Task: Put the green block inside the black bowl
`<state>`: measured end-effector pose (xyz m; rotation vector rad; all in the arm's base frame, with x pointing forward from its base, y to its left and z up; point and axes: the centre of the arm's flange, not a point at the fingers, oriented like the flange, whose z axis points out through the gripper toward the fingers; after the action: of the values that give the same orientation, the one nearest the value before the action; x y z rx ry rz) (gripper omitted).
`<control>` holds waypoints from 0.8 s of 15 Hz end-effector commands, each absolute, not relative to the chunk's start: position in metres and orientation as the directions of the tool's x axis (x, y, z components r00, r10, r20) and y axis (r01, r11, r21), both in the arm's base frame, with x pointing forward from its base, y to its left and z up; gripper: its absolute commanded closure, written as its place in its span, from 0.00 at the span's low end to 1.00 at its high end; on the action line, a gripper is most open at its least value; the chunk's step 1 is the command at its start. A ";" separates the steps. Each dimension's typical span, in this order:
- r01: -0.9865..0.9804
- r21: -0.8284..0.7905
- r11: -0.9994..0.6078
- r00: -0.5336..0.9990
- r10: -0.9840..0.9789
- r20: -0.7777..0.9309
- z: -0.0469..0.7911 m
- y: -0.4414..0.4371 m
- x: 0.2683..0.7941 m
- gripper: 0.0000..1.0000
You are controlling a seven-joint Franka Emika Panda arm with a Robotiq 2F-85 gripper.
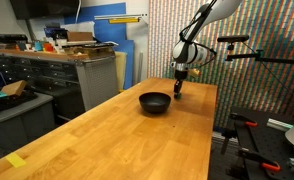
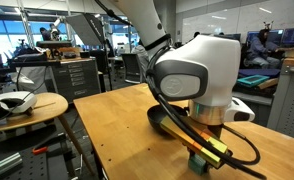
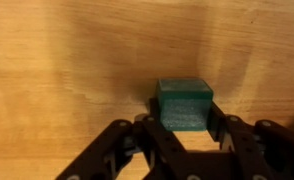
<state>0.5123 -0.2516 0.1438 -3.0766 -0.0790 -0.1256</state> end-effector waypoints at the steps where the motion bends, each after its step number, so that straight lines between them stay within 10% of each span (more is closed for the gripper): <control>1: 0.052 -0.044 -0.998 0.993 0.047 0.108 0.155 -0.250 0.514 0.79; 12: 0.162 0.069 -0.984 0.980 0.169 0.109 0.213 -0.196 0.505 0.79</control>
<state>0.5145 -0.2230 0.1846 -3.1389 -0.2201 -0.1620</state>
